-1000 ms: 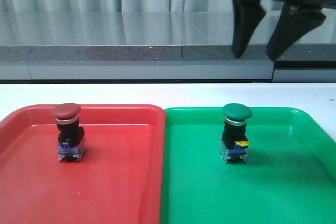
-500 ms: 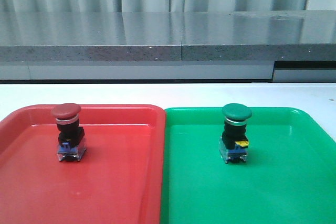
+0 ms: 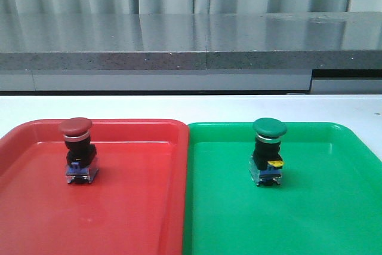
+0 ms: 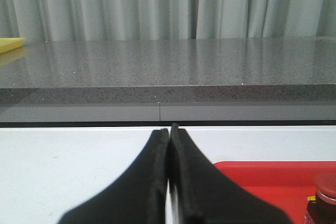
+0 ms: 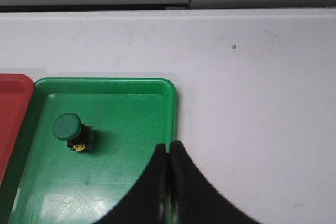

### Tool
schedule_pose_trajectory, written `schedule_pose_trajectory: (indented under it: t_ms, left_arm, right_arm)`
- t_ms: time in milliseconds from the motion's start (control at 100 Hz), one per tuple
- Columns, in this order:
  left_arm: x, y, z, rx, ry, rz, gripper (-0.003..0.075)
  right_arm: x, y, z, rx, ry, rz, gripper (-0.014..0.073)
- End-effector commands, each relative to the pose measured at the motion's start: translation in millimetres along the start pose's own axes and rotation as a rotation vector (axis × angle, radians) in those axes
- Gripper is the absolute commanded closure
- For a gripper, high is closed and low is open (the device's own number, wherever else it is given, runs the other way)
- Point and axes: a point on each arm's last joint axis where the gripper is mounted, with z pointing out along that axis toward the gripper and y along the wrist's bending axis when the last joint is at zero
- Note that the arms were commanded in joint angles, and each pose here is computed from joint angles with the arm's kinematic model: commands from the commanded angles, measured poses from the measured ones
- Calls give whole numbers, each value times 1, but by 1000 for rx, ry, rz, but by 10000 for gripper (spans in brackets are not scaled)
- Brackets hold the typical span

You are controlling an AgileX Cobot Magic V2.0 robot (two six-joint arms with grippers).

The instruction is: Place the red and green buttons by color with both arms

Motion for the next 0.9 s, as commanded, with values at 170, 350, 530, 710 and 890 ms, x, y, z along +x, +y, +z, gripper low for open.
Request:
schedule_pose_trajectory:
  t_ms: [170,350,530,710,890]
  left_arm:
    - [-5,0,-2,2,-87,-7,741]
    - [-5,0,-2,2,-87,-7,741]
    - [-5,0,-2,2,-87,-7,741]
    - [-5,0,-2,2,-87,-7,741]
    - [-5,0,-2,2,-87,-7,741]
  right_arm:
    - [23,-21,-38,28,-219,39,659]
    - [44,-30,-59,2,-365,43,659]
    - [62,-42,-80,26,-485,40,659]
    - [85,-51,-94,76,-603,48,659]
    - [96,-52,-89,85,-673,-20,659]
